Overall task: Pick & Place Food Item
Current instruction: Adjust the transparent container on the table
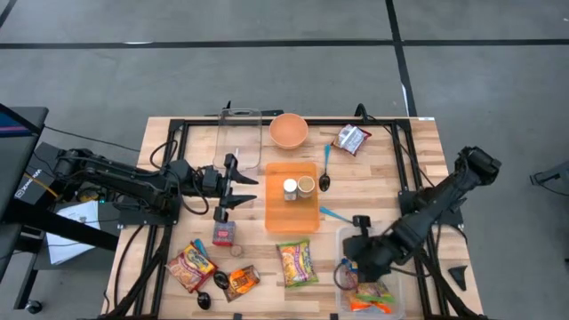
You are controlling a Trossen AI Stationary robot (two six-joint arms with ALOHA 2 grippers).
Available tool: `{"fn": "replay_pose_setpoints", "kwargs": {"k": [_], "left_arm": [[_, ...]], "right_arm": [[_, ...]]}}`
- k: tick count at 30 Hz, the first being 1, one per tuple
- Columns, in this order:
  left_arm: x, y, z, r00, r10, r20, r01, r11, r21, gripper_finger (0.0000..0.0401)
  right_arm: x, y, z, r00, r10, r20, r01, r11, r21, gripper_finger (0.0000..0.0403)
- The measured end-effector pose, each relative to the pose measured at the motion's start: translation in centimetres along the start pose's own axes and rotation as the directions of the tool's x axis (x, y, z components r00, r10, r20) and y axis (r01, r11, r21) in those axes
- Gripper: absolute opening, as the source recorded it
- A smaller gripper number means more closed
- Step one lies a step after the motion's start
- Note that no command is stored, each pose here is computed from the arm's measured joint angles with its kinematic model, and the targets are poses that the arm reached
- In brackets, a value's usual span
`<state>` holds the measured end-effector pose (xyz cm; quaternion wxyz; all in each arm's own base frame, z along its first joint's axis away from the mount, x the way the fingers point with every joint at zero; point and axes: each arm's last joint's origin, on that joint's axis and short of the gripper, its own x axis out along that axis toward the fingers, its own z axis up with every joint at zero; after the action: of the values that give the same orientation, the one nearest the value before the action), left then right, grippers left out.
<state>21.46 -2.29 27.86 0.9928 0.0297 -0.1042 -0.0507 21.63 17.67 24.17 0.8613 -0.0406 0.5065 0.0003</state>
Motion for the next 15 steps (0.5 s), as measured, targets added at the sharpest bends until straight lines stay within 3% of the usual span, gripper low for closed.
{"fn": "replay_pose_setpoints", "kwargs": {"k": [7,15], "left_arm": [[0.00,-0.02,0.01,1.000,-0.006,0.001,0.006,1.000,0.000,0.0167],[0.00,-0.03,0.01,1.000,-0.010,0.001,0.010,1.000,0.000,0.0167]], "right_arm": [[0.49,-0.87,1.04,0.998,0.059,-0.003,-0.059,0.998,-0.006,0.0001],[0.18,0.10,1.08,0.994,0.102,0.041,-0.100,0.994,-0.046,0.0001]]}}
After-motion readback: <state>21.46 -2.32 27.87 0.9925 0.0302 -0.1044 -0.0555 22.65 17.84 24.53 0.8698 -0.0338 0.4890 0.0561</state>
